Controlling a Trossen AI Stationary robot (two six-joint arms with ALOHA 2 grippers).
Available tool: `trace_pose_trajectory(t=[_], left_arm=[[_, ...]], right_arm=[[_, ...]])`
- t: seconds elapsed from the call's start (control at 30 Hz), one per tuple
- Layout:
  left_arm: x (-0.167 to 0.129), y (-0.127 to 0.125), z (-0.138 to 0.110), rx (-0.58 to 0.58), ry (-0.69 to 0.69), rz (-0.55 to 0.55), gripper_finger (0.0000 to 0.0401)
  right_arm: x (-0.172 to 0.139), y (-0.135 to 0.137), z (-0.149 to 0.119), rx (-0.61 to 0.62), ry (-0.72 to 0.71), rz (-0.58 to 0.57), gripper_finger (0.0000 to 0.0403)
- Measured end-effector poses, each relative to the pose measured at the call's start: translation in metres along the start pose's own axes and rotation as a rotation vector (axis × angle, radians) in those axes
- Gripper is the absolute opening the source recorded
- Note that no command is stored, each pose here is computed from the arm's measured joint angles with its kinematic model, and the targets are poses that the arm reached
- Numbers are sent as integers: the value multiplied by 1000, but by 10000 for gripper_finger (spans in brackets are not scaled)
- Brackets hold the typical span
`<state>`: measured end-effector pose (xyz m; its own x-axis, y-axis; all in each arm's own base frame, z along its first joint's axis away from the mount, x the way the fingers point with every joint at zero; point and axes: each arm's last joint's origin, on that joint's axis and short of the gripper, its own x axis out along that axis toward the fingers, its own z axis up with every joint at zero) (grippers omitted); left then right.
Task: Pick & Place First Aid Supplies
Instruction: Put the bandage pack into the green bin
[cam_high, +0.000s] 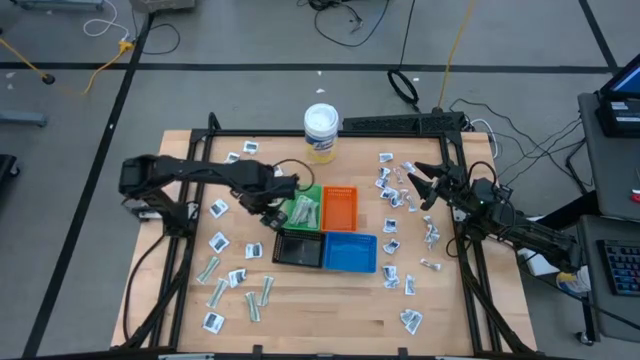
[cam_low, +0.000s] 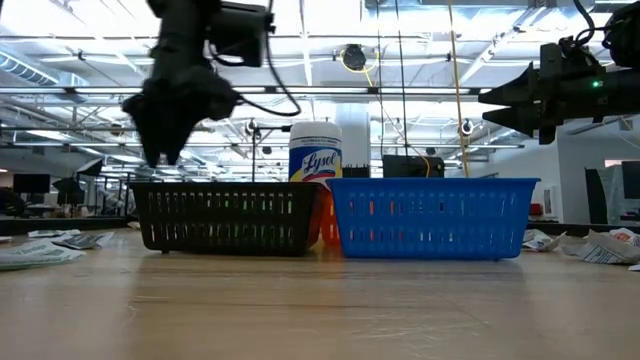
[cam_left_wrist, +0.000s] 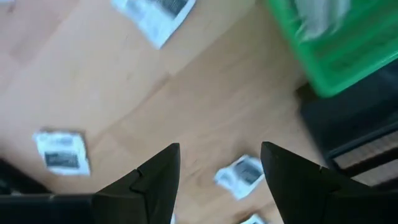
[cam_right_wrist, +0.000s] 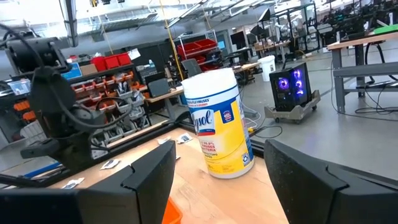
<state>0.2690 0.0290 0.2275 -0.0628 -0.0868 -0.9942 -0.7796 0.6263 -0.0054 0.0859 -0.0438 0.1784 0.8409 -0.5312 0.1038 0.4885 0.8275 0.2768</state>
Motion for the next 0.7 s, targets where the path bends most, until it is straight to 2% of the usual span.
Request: trace_pose_trajectory(t=[0.27,0.7], left_arm=[[21,13,-41,-10,86,26,230],[55,20,-96,-35,225,109,230]], right_arm=[[0,0,0,0,0,0,242],[0,0,0,0,0,0,242]])
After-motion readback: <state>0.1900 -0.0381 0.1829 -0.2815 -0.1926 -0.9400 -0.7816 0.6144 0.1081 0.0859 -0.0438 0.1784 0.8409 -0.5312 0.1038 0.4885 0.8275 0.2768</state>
